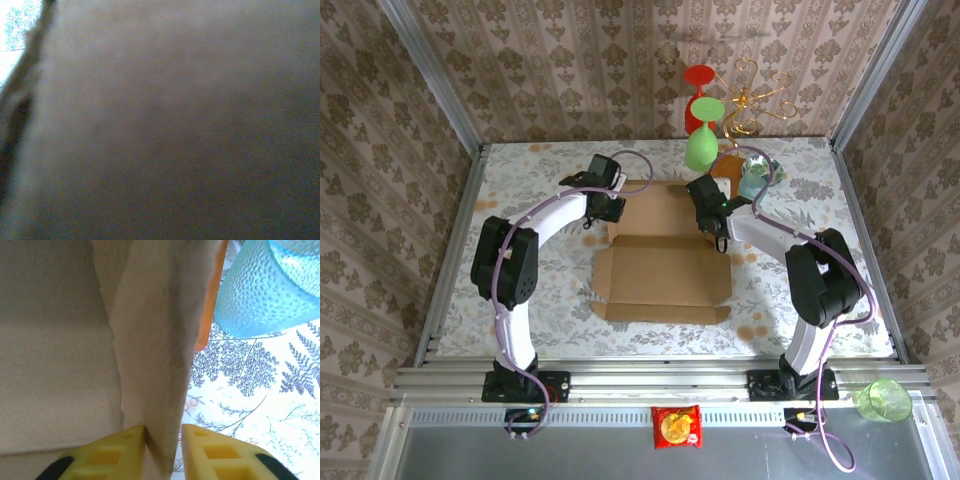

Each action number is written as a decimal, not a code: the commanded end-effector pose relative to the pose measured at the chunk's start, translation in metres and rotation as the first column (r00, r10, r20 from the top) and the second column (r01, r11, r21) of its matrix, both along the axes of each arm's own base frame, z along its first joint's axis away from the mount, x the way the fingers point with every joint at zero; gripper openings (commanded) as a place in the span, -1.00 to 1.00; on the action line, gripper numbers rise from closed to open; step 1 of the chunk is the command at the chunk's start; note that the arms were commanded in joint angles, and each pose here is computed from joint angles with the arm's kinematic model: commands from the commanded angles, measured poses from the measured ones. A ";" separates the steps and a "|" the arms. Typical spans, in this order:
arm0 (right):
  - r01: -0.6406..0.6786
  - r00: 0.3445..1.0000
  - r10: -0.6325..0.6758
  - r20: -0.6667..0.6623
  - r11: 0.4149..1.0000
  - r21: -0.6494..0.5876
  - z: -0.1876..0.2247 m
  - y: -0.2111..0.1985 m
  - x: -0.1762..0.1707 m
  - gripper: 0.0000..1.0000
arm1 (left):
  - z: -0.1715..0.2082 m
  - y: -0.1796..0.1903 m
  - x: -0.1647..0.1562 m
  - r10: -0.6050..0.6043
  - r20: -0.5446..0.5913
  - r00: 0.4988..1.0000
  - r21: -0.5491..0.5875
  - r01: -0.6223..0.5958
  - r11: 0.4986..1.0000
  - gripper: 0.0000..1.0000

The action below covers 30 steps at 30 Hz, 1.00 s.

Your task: Fold the paper box

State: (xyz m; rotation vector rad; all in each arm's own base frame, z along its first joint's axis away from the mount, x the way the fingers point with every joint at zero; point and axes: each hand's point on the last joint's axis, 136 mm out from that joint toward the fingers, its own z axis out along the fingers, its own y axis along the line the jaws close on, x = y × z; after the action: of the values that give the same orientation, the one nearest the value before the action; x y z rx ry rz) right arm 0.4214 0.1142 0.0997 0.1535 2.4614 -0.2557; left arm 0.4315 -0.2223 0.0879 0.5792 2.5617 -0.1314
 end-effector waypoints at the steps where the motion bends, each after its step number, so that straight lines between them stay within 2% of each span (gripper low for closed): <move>1: -0.024 0.998 0.021 0.062 0.998 0.052 0.027 0.005 0.011 -0.39 | -0.018 0.009 -0.011 -0.027 -0.073 0.997 0.076 0.033 0.997 -1.00; 9: -0.011 1.000 0.009 0.029 0.998 0.056 0.018 0.003 0.014 -0.35 | -0.019 0.007 -0.010 -0.030 -0.078 0.996 0.077 0.036 0.996 -1.00; 18: 0.004 1.000 -0.003 -0.024 1.000 0.027 -0.006 0.002 0.026 -0.42 | -0.019 0.005 -0.009 -0.039 -0.086 0.996 0.071 0.045 0.996 -1.00; 30: 0.070 0.995 -0.075 -0.062 0.994 -0.085 -0.018 -0.017 0.015 -0.93 | -0.020 0.004 -0.005 -0.013 -0.111 0.994 0.066 0.020 0.998 -1.00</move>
State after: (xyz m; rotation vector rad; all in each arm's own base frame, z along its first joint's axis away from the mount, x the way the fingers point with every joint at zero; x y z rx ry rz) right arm 0.4441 0.1130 0.0864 0.1933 2.4933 -0.2602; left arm 0.4347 -0.2240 0.0856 0.6079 2.6024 -0.1134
